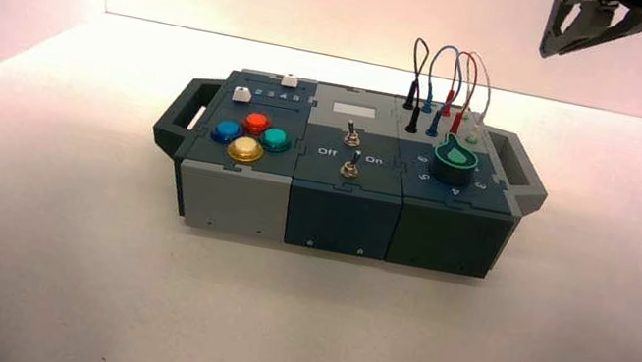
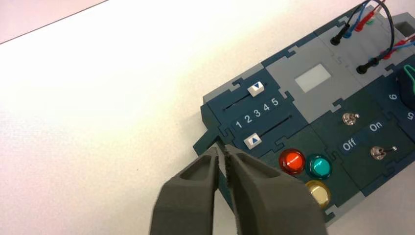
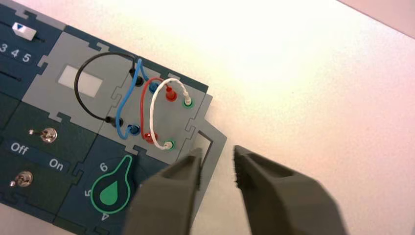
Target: Close both grippers.
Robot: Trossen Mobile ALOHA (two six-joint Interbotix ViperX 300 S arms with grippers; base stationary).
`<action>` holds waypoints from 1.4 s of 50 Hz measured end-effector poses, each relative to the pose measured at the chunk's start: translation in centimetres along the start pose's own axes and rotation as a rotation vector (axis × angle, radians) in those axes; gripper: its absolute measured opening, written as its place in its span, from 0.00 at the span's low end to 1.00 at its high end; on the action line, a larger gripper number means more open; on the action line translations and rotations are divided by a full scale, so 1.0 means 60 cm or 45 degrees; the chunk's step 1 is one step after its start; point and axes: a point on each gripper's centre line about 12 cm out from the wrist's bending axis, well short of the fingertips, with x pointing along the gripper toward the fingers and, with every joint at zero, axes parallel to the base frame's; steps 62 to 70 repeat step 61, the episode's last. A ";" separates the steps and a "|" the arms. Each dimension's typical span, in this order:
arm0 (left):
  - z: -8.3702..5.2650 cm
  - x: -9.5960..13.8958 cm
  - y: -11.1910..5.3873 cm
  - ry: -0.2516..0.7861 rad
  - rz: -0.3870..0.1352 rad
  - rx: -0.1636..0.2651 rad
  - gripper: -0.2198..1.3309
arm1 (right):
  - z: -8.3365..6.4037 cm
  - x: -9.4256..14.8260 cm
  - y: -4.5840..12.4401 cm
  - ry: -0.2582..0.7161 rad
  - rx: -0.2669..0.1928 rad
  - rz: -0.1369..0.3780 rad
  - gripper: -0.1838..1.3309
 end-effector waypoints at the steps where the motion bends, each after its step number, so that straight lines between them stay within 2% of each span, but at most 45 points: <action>1: 0.000 0.000 0.000 0.001 -0.002 0.010 0.10 | 0.000 0.000 0.000 0.002 0.000 0.000 0.35; 2: 0.000 0.000 0.000 0.001 -0.002 0.010 0.09 | -0.002 0.000 -0.001 0.010 0.002 -0.001 0.26; 3: -0.001 0.000 -0.001 0.008 -0.006 0.027 0.05 | -0.004 0.000 -0.001 0.028 0.002 0.000 0.06; 5: -0.003 0.000 -0.001 0.017 -0.010 0.043 0.03 | -0.004 -0.001 -0.001 0.037 0.000 0.000 0.01; 8: -0.003 0.000 -0.002 0.021 -0.014 0.055 0.03 | -0.003 -0.003 0.000 0.049 -0.001 0.002 0.03; 18: -0.003 0.000 -0.002 0.027 -0.017 0.062 0.04 | -0.001 -0.004 -0.002 0.051 -0.001 -0.001 0.03; 70: -0.009 0.009 -0.002 0.058 -0.026 0.051 0.04 | -0.002 -0.003 -0.001 0.055 -0.003 0.001 0.03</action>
